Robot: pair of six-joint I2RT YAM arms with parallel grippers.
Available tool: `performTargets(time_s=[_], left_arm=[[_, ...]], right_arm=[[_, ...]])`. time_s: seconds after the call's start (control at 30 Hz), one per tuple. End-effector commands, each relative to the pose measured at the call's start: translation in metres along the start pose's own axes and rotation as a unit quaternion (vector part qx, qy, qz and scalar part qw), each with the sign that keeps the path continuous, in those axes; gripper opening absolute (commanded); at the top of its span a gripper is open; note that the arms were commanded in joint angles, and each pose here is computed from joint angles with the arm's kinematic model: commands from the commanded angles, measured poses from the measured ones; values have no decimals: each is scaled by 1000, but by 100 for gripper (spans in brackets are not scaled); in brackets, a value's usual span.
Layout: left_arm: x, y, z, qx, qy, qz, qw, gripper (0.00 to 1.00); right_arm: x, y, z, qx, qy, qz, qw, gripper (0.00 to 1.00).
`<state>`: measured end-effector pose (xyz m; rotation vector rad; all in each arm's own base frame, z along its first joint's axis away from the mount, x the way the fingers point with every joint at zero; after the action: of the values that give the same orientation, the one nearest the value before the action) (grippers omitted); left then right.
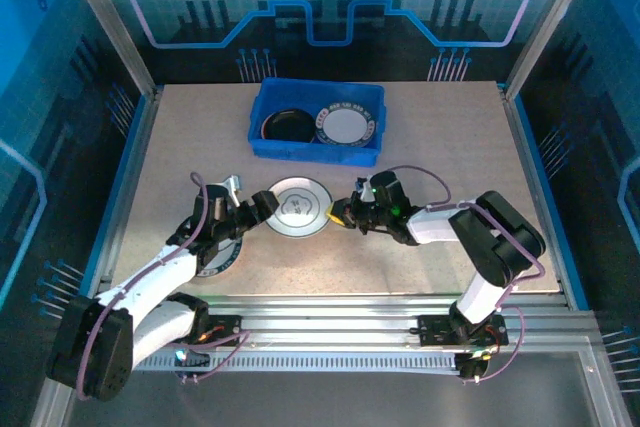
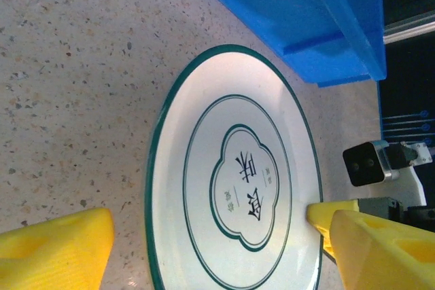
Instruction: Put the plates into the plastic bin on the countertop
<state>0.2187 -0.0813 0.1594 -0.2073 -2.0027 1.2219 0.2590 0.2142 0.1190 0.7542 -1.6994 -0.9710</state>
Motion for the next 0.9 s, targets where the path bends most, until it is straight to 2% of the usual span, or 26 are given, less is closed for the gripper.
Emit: performTargets(time_s=[0.0,0.13,0.23,0.3,0.47,0.5,0.6,0.63,0.8,0.87], left_arm=[[-2,2,0,3,4,9,1000,77],[-3,0,-1,4,3,13,1000,56],[-4,0,-2,5,0,8,1000,20],[-6,-1,-3,5,3,4,1000,0],[-7,-5,-5,8,6,11,1000,0],[-7,-7,-5,8,6,12,1000,0],[-4,-16,-9,1,6,18,1000,0],[-3,-20,-10,-3,5,22,1000,0],[5,-45,-22,-20,-9,34,999,0],[6,-57,-28,-28,-12,35,999,0]], right_arm=[[8,26,-8,21,-9,-57,998,0],[9,33,-9,30,-4,-60,998,0],[9,35,-9,39,-1,-56,998,0],[9,35,-10,41,-1,-55,998,0],[11,34,-12,46,3,-49,998,0],[13,31,-12,46,2,-44,998,4],[21,28,-13,55,1,-25,998,30],[24,29,-13,63,0,-18,998,36],[53,37,-8,112,-12,20,993,42],[72,40,-7,120,-38,14,992,43]])
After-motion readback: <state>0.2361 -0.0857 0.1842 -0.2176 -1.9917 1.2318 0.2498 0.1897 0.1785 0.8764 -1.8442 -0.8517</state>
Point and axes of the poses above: each hand's point on the last joint's axis, 136 mm out from that joint toward the fingers, its own x axis back along the fingers, its own y axis along the line the jaws close on, z = x × y, the point moved 10 cm from there along x, back along the fingers, and after that the axes turned 12 degrees about x, right-handed, at the moved point
